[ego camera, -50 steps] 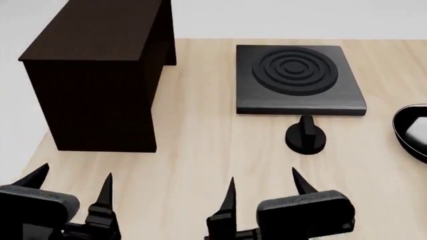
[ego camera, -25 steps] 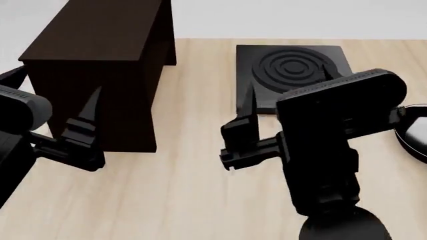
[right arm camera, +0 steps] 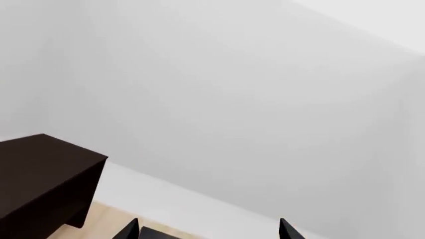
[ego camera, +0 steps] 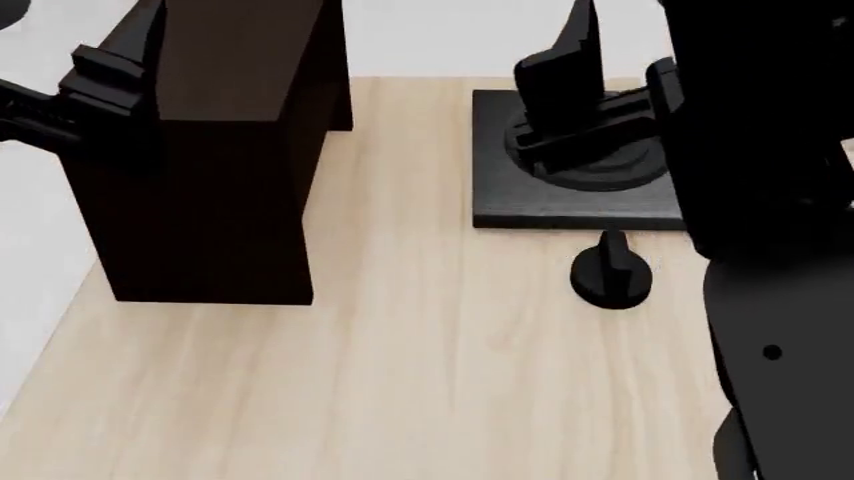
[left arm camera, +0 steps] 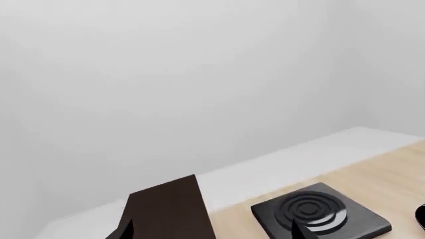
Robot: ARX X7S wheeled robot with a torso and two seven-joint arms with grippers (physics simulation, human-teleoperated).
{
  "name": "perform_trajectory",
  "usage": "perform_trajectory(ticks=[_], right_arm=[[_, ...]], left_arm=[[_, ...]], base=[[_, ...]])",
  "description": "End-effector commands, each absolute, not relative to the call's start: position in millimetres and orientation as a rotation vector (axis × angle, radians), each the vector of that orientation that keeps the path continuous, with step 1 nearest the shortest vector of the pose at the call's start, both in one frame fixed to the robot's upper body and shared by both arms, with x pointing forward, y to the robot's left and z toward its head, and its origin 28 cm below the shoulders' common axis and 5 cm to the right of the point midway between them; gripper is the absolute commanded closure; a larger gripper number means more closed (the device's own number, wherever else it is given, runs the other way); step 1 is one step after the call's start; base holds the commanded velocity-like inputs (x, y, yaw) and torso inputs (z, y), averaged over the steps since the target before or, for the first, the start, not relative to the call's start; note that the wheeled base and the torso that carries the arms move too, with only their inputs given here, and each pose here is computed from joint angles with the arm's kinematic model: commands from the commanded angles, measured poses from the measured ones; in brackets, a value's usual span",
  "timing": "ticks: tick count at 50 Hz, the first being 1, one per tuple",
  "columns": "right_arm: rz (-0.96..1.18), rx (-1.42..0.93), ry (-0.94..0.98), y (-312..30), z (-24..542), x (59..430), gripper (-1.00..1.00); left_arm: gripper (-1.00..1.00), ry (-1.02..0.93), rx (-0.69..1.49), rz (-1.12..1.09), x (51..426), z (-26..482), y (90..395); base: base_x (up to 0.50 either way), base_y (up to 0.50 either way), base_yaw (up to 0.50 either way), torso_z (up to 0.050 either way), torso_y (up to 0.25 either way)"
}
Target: Put the frying pan under the cabinet shelf.
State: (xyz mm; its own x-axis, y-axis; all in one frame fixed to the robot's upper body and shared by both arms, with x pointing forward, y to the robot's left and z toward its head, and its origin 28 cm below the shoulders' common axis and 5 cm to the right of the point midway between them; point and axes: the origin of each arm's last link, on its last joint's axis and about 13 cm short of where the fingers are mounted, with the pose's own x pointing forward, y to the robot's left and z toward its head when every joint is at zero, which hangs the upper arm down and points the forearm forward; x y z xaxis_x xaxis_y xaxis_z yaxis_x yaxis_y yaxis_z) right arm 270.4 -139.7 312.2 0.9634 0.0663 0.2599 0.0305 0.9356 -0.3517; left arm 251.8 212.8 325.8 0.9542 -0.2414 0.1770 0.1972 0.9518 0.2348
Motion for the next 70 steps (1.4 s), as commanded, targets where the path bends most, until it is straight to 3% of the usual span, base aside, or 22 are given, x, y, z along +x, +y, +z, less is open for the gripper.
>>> perform_trajectory(ticks=[1,12,70], right_arm=[[0.009,-0.409,-0.287,-140,344,273,-1.0],[-0.005,-0.468,-0.363,-142,359,277,-1.0],[-0.004,-0.492,-0.366,-144,358,274,-1.0]], left_arm=[[-1.0,-0.229,0.255,-0.229,253,367,212],[-1.0,-0.242,0.261,-0.231,253,380,212],[-1.0,-0.268,0.297,-0.234,252,392,202]], base=[[0.0,0.0,0.0,0.0,0.0],[0.05,0.0,0.0,0.0,0.0],[0.5,0.0,0.0,0.0,0.001]])
